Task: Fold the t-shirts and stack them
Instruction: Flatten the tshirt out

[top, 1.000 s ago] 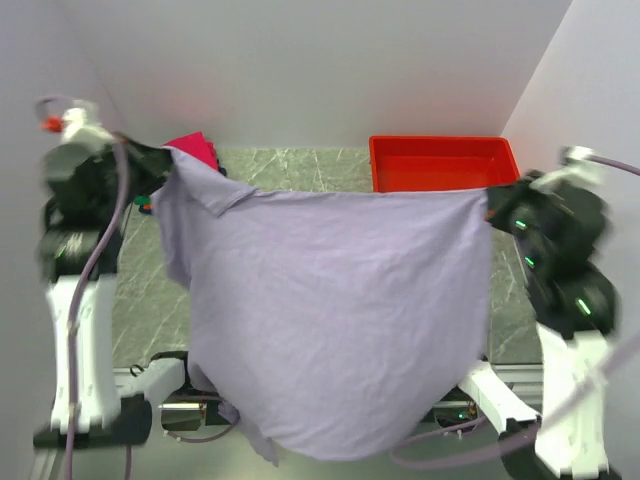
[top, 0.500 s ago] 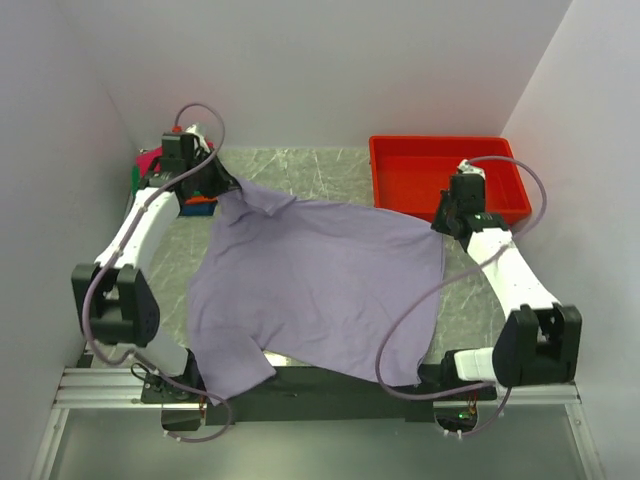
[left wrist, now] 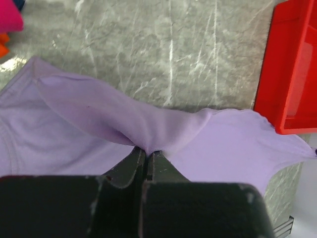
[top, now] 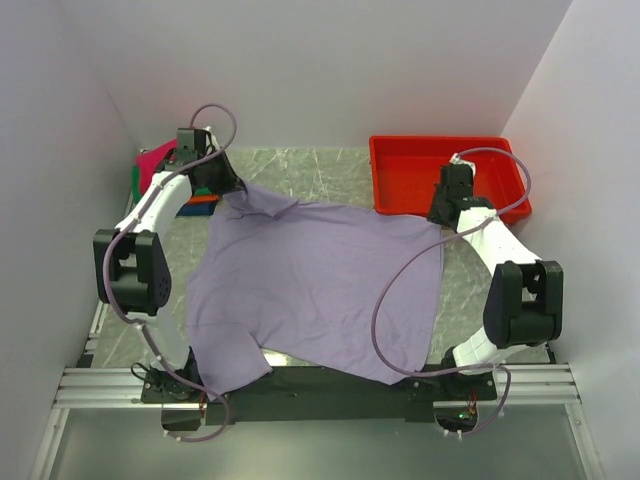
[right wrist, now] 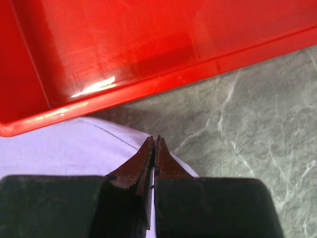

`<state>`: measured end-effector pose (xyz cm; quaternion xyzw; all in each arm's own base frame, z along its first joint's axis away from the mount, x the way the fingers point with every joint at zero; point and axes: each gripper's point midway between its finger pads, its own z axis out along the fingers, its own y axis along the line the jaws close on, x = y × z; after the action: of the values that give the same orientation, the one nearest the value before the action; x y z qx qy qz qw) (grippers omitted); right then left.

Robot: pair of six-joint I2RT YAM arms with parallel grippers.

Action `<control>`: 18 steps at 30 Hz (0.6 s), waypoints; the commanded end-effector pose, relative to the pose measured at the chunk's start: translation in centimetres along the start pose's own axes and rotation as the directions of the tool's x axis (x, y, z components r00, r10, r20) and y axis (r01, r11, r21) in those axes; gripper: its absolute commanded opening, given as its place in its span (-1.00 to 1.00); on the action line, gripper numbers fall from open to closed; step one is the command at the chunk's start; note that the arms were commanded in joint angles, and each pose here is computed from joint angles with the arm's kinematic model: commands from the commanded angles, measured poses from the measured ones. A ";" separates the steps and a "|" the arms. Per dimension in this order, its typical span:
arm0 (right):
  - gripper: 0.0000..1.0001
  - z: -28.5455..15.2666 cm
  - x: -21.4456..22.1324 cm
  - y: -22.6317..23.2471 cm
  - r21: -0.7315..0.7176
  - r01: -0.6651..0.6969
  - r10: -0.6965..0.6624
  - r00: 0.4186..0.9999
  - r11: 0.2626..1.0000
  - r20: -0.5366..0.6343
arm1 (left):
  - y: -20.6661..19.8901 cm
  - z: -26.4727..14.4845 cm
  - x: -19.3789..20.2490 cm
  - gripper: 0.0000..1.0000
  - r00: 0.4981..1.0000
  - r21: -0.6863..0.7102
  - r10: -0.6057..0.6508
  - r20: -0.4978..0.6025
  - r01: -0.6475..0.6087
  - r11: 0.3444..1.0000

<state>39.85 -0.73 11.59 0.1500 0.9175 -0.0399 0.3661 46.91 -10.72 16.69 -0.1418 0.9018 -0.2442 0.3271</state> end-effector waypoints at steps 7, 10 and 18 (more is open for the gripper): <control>-1.00 0.9 -3.1 -1.1 0.098 -0.033 0.027 0.998 0.995 0.059 | -3.4 3.0 -4.9 -0.99 0.998 0.098 -0.007 0.060 0.001 0.995; -1.00 1.1 -2.5 -1.6 0.134 -0.046 0.041 0.998 0.990 0.039 | -3.6 4.8 -6.5 -0.98 0.995 0.082 -0.049 0.089 0.041 0.996; -0.29 0.8 -2.8 -1.8 0.164 -0.085 0.084 0.996 0.983 0.013 | -3.9 7.2 -11.2 0.52 0.976 0.032 -0.094 0.196 0.090 0.995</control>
<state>40.31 -2.47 10.32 0.1970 0.9179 -0.0921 0.3320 58.33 -11.95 15.78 -0.1973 0.8785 -0.2503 0.3560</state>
